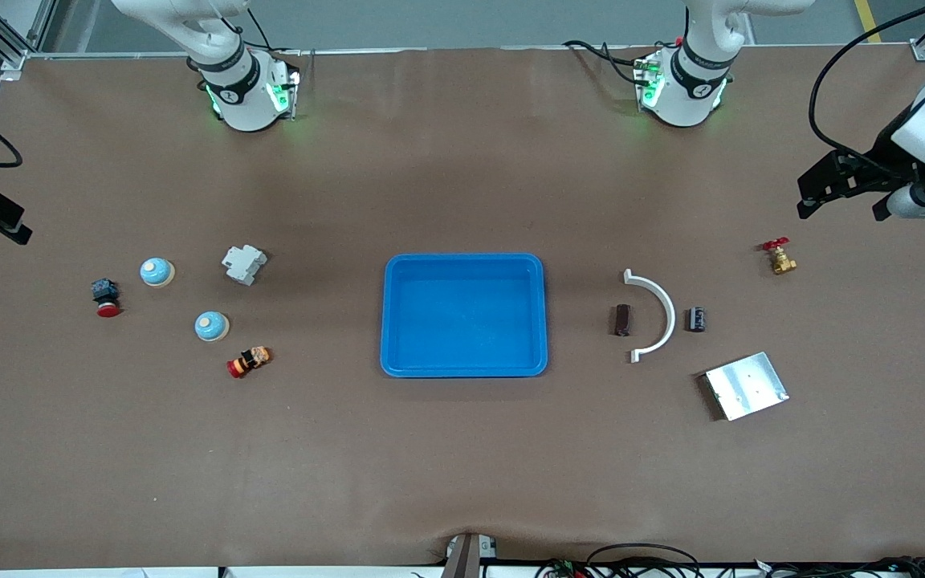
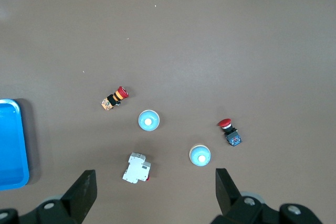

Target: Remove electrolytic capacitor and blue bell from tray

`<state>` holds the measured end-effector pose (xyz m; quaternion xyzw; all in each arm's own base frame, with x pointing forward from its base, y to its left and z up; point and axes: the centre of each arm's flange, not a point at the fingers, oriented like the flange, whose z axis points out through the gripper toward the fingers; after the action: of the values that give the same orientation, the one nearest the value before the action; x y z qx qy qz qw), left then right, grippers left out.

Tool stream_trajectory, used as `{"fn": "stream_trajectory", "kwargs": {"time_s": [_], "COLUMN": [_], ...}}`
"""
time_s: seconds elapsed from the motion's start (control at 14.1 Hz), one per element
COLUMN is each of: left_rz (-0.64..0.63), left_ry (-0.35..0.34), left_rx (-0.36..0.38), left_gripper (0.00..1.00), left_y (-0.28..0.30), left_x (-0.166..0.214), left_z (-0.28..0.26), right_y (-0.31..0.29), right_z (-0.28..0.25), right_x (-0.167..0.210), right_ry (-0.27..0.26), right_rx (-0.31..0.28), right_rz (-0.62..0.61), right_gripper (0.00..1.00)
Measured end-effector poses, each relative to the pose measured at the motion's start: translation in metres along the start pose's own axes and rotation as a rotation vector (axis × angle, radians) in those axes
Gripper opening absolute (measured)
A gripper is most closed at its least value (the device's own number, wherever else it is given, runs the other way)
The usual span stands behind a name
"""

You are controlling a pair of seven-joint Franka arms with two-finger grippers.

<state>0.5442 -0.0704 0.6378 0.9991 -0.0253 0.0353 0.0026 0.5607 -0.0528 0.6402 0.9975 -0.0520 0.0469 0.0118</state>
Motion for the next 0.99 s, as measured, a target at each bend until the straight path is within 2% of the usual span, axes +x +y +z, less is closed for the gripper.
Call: {"fn": "stream_trajectory", "kwargs": {"time_s": [0.99], "left_rz": [-0.004], "left_ry": [-0.009], "left_rx": [0.002], "left_gripper": [1.0], "left_y": [-0.002], "left_x": [0.0026], "left_z": [0.0052], "right_y": [0.0014], "right_z": [0.0002], "right_x": [0.0], "right_ry": [-0.001], "right_rx": [0.006], "right_rz": [0.004], "right_gripper": [1.0]}}
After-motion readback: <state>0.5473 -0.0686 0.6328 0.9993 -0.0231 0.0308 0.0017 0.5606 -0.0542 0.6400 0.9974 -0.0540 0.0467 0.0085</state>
